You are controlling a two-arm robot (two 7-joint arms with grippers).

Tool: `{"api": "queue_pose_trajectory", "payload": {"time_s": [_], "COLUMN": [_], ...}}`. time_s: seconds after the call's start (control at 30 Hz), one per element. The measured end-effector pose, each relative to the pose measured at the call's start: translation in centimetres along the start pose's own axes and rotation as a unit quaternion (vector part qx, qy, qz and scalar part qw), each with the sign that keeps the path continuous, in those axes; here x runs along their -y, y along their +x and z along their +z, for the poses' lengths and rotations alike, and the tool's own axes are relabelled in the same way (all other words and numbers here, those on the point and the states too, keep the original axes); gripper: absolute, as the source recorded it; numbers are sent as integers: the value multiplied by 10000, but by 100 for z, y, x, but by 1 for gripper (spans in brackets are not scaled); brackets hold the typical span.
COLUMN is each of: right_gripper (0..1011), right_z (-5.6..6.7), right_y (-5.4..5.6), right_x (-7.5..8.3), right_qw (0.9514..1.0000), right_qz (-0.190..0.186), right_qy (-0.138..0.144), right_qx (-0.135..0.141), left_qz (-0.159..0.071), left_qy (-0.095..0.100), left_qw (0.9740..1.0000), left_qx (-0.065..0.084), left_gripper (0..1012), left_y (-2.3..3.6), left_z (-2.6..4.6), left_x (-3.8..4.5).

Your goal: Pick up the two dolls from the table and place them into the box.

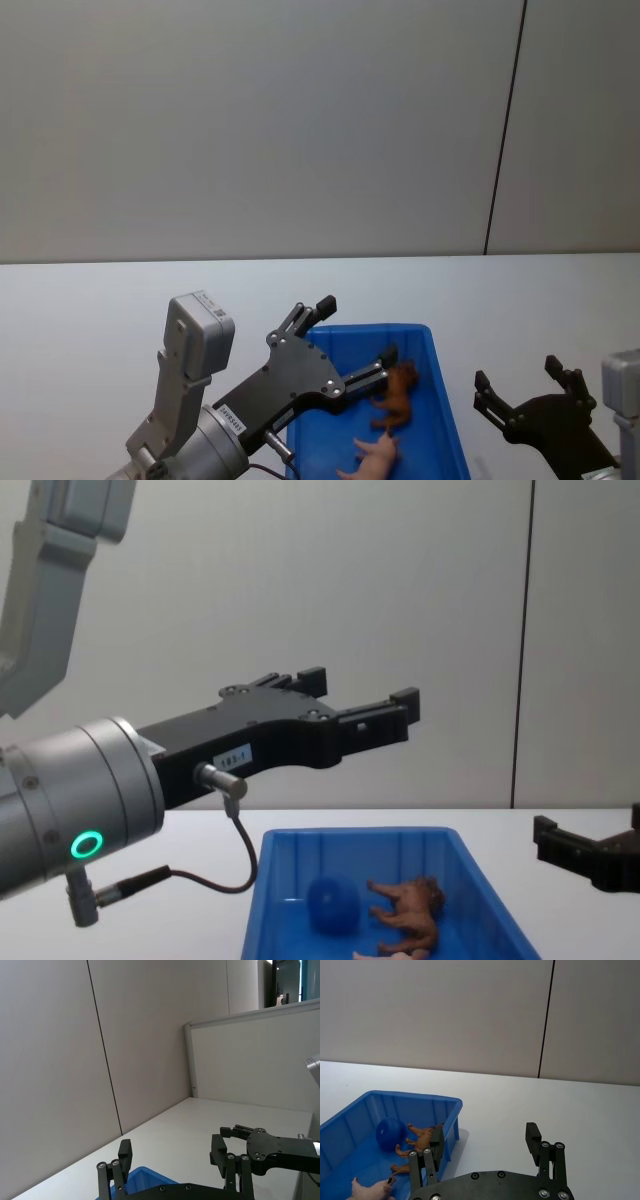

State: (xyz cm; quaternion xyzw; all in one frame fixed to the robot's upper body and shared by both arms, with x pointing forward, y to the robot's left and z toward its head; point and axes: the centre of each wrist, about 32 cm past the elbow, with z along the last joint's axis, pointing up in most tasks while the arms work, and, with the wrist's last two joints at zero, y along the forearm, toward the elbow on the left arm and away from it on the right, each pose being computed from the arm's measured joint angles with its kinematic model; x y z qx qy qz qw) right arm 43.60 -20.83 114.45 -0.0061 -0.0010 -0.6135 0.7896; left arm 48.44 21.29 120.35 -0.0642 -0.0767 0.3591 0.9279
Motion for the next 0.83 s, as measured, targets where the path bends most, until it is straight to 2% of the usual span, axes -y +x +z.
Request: {"api": "queue_pose_trajectory", "payload": {"time_s": [0.83], "right_gripper": [1001], "right_z": [0], "right_y": [0], "right_x": [0], "right_qw": [10000], "right_qz": [0], "right_qy": [0], "right_qx": [0], "left_qz": [-12], "left_qy": [-5], "left_qw": [10000], "left_qx": [0], "left_gripper": [1001], "left_y": [0], "left_z": [2], "left_x": [2]}}
